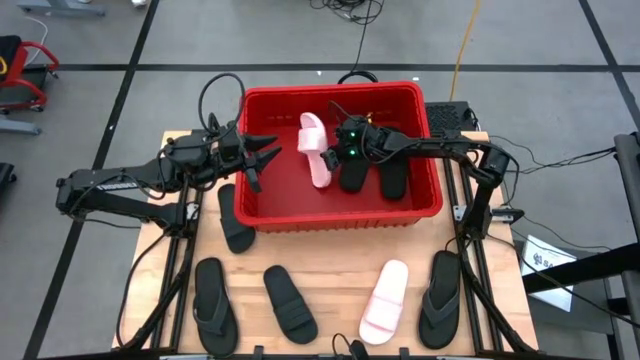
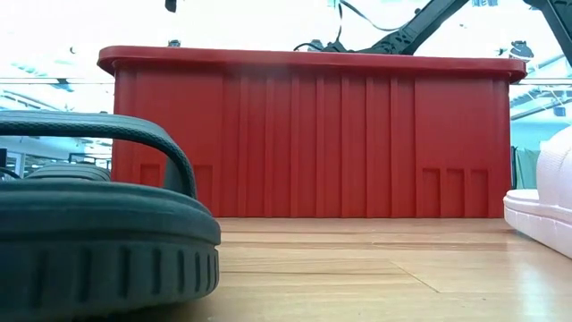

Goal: Pick and place slides into bin
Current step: Put the pink slide into the red bin

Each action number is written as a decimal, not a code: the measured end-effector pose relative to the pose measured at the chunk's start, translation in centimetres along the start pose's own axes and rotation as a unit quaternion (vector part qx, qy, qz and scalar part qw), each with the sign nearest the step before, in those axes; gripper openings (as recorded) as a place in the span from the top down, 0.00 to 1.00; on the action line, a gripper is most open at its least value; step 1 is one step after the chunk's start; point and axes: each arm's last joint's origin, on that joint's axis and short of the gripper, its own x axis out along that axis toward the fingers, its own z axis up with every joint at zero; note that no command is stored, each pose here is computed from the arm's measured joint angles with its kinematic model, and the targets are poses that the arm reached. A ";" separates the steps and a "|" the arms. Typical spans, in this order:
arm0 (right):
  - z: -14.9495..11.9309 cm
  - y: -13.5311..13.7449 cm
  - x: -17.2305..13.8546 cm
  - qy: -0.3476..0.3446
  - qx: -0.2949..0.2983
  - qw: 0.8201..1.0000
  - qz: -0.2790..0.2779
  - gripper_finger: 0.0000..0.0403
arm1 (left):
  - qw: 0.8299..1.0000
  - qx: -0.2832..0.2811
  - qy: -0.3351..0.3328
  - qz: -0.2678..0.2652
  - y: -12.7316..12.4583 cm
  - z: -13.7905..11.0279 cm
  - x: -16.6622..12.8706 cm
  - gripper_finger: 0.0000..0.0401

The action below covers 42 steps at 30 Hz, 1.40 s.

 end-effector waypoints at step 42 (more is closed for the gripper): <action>2.2 7.1 -26.2 -0.153 -0.318 0.928 0.122 1.00 | 0.846 0.109 0.518 0.068 7.2 -6.7 14.8 0.65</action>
